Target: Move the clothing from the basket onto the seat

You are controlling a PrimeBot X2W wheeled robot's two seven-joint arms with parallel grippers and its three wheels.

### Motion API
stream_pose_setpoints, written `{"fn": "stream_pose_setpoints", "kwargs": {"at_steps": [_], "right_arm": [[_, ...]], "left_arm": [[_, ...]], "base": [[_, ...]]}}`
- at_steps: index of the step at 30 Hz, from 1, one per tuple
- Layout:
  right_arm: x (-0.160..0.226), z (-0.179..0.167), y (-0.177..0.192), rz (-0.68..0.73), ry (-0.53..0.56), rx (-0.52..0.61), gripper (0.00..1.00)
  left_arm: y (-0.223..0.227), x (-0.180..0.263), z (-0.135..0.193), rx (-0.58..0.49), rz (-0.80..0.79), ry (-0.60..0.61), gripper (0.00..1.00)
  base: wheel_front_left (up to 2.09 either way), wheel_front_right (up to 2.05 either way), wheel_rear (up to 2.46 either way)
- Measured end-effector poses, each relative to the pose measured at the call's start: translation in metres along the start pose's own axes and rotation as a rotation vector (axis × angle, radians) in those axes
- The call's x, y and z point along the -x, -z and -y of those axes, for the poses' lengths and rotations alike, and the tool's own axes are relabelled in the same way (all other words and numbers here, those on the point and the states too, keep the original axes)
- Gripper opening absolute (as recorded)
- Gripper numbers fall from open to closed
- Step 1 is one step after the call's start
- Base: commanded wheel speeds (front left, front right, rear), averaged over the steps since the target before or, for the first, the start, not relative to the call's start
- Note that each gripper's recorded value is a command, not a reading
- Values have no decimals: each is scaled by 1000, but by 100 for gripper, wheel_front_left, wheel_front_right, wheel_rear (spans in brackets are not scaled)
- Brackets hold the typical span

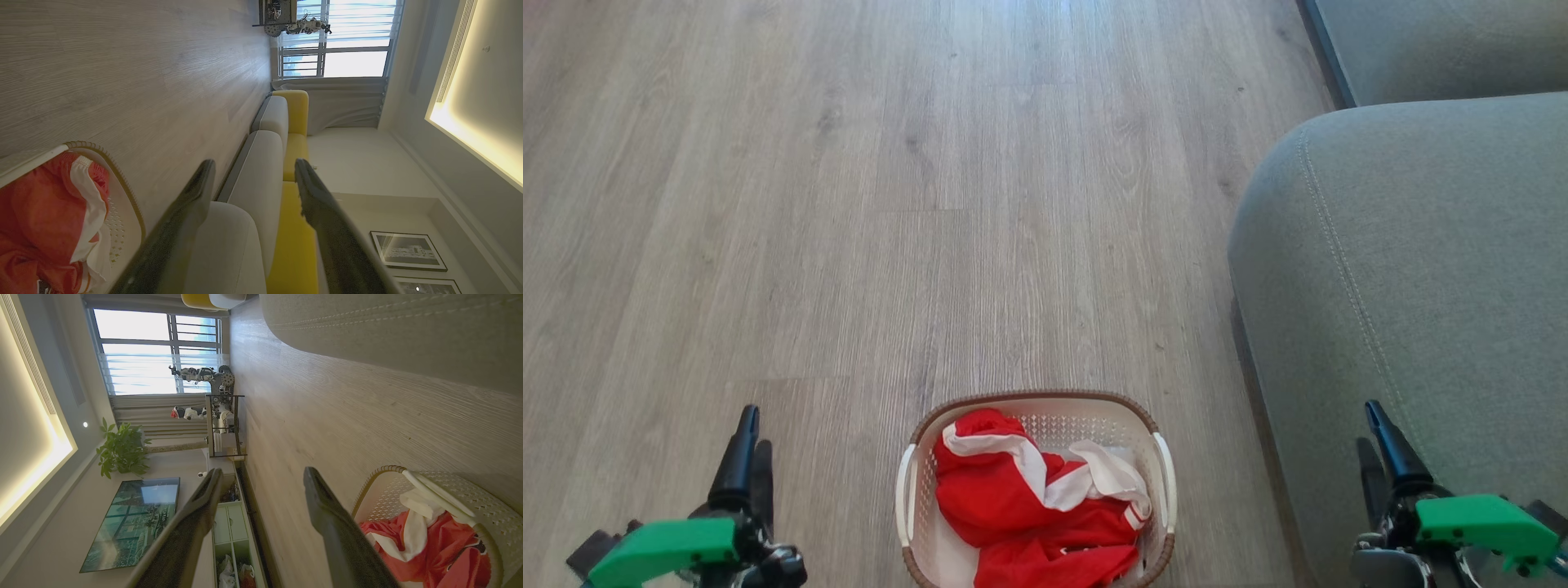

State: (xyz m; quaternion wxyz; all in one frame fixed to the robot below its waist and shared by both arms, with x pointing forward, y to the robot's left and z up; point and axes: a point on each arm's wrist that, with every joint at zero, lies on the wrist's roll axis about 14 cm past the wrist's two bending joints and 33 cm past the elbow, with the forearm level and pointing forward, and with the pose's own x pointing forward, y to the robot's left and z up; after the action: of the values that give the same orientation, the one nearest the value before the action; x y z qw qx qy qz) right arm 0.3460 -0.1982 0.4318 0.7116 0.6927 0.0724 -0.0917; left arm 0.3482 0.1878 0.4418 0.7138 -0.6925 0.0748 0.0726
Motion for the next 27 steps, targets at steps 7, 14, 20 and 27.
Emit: {"fn": "stream_pose_setpoints", "kwargs": {"at_steps": [7,14,20,27], "right_arm": [[-1,-10,-1,12,-27,81,100],[-2,-25,2,9,-72,206,100],[-3,-34,8,4,-101,299,100],[-3,-40,11,7,-122,410,100]], "left_arm": [[3,-1,10,-79,-1,15,100],[2,-1,21,-189,15,38,100],[8,-1,28,-296,9,51,100],[9,0,35,-432,25,65,100]], "base": [[0,0,0],[0,0,0],[0,0,0],[0,0,0]]}}
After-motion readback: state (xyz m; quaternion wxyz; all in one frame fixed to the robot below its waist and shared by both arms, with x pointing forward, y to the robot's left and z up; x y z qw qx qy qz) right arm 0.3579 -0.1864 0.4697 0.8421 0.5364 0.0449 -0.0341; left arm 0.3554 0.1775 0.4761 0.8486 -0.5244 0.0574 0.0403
